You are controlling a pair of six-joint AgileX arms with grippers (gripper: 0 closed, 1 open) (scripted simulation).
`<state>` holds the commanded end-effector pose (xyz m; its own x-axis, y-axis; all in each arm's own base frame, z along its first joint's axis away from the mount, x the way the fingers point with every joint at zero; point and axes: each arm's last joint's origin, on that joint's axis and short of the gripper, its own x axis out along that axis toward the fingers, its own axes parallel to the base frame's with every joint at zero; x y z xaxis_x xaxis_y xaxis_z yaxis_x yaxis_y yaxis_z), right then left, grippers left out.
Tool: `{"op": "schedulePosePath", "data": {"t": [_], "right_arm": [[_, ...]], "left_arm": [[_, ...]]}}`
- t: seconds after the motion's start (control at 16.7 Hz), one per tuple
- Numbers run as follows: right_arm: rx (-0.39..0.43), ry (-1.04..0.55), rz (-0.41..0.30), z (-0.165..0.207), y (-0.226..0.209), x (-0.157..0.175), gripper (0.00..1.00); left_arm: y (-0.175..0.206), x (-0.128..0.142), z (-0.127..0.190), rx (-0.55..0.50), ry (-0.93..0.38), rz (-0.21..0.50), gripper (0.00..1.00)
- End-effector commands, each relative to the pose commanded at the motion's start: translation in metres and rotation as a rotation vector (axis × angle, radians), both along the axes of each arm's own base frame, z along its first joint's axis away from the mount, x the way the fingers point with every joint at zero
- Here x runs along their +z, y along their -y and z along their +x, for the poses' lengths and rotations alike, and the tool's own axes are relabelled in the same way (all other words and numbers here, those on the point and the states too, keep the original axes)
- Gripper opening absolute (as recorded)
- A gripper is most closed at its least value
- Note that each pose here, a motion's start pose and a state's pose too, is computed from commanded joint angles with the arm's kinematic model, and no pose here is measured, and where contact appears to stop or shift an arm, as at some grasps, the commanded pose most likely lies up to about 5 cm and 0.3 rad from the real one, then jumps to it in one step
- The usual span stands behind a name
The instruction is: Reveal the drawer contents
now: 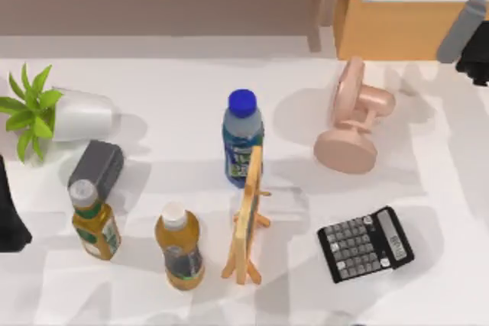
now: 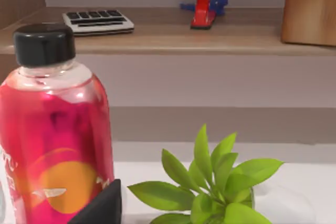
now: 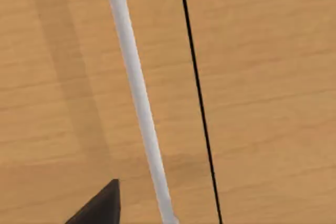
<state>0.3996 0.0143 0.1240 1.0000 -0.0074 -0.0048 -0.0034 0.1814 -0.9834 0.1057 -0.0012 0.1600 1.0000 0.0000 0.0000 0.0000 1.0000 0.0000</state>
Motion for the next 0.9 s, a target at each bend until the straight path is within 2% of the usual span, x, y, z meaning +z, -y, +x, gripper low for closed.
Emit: {"op": "schedulePosePath", "data": {"t": [0.12, 0.3, 0.66, 0.9], "right_arm": [[-0.001, 0.001, -0.104, 0.005, -0.03, -0.02, 1.0], [-0.002, 0.003, -0.178, 0.006, -0.054, -0.034, 1.0], [-0.003, 0.0, -0.181, 0.006, -0.053, -0.035, 1.0], [-0.004, 0.005, -0.182, 0.021, -0.05, -0.032, 1.0]], "left_arm": [[0.0, 0.0, 0.0, 0.0, 0.0, 0.0, 1.0], [0.0, 0.0, 0.0, 0.0, 0.0, 0.0, 1.0], [0.0, 0.0, 0.0, 0.0, 0.0, 0.0, 1.0], [0.0, 0.0, 0.0, 0.0, 0.0, 0.0, 1.0]]}}
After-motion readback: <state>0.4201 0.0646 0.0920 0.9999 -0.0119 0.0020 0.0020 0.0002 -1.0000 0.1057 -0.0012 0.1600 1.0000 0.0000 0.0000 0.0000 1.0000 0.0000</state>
